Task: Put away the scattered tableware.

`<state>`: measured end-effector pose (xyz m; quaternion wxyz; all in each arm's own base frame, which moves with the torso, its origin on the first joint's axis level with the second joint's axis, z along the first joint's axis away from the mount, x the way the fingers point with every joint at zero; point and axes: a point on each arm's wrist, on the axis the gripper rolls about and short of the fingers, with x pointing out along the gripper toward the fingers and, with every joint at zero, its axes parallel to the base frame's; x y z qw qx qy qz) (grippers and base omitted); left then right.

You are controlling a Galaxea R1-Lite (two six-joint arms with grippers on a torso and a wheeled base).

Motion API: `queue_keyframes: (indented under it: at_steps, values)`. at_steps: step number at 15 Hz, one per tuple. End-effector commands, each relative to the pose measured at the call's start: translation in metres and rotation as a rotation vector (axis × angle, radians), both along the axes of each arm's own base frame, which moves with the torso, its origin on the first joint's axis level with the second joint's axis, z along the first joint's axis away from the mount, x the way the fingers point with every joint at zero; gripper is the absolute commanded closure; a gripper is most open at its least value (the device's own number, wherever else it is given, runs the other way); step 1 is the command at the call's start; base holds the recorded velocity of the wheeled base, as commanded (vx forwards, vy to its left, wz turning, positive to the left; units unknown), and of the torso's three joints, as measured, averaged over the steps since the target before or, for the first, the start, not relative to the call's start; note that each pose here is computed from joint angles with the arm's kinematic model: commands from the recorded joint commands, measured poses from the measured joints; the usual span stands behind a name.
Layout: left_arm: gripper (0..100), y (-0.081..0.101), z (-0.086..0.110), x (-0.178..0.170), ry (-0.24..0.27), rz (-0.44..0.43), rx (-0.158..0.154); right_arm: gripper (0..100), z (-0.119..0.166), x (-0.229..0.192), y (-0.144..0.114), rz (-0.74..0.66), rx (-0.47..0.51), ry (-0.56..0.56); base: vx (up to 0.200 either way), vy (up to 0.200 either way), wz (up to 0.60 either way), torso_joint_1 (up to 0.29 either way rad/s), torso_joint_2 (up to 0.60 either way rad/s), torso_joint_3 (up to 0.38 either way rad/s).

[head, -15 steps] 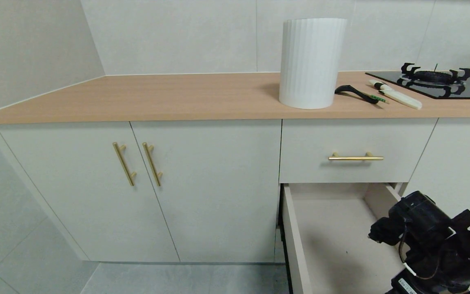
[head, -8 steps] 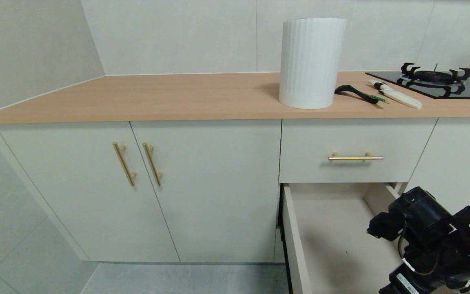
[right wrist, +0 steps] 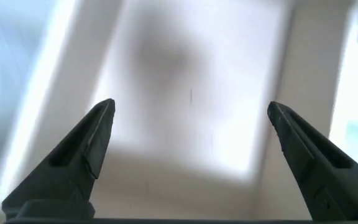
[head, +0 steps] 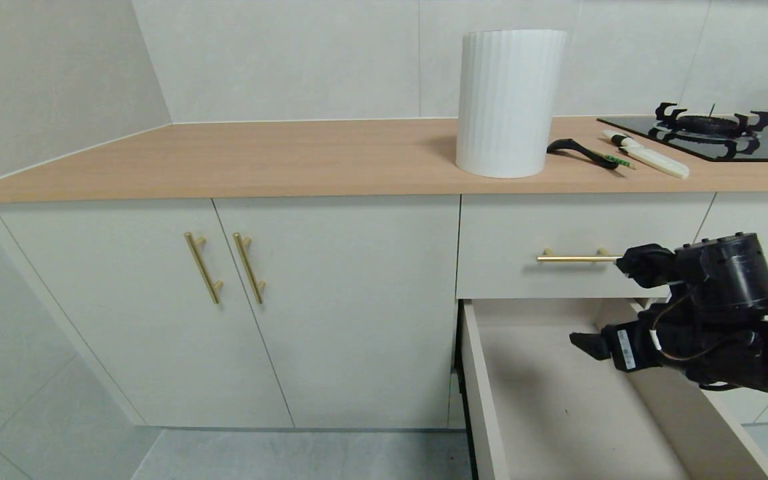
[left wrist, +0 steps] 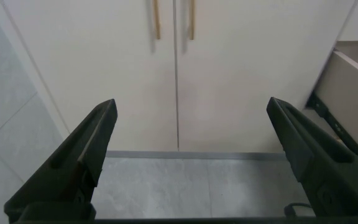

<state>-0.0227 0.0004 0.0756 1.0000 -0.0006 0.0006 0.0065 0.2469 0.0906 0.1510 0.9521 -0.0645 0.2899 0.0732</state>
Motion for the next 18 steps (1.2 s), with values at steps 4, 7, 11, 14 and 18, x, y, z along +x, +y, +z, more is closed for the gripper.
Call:
queue_keyframes:
  at_steps: [4,7,11,14,18]
  values:
    - [0,0.0,0.0,0.0,0.002,0.001,0.0,0,0.007,0.0,-0.006,-0.02,0.031,-0.103,0.0,0.0,0.0,0.0,0.0,0.0]
    - [0,0.0,0.0,0.0,0.0,0.001,0.0,0,0.015,0.0,-0.006,-0.025,0.052,-0.17,0.0,0.0,0.0,0.0,0.0,0.0]
    - [0,0.0,0.0,0.0,0.0,0.001,0.0,0,0.019,0.001,-0.006,-0.032,0.063,-0.206,0.0,0.0,0.0,0.0,0.0,0.0]
    - [0,0.0,0.0,0.0,0.0,0.001,0.0,0,0.019,0.001,-0.007,-0.036,0.063,-0.207,0.0,0.0,0.0,0.058,-0.24,-0.233]
    - [0,0.0,0.0,0.0,0.0,0.001,0.0,0,0.021,0.001,-0.007,-0.037,0.065,-0.213,0.0,0.0,0.0,0.161,-0.46,-0.299]
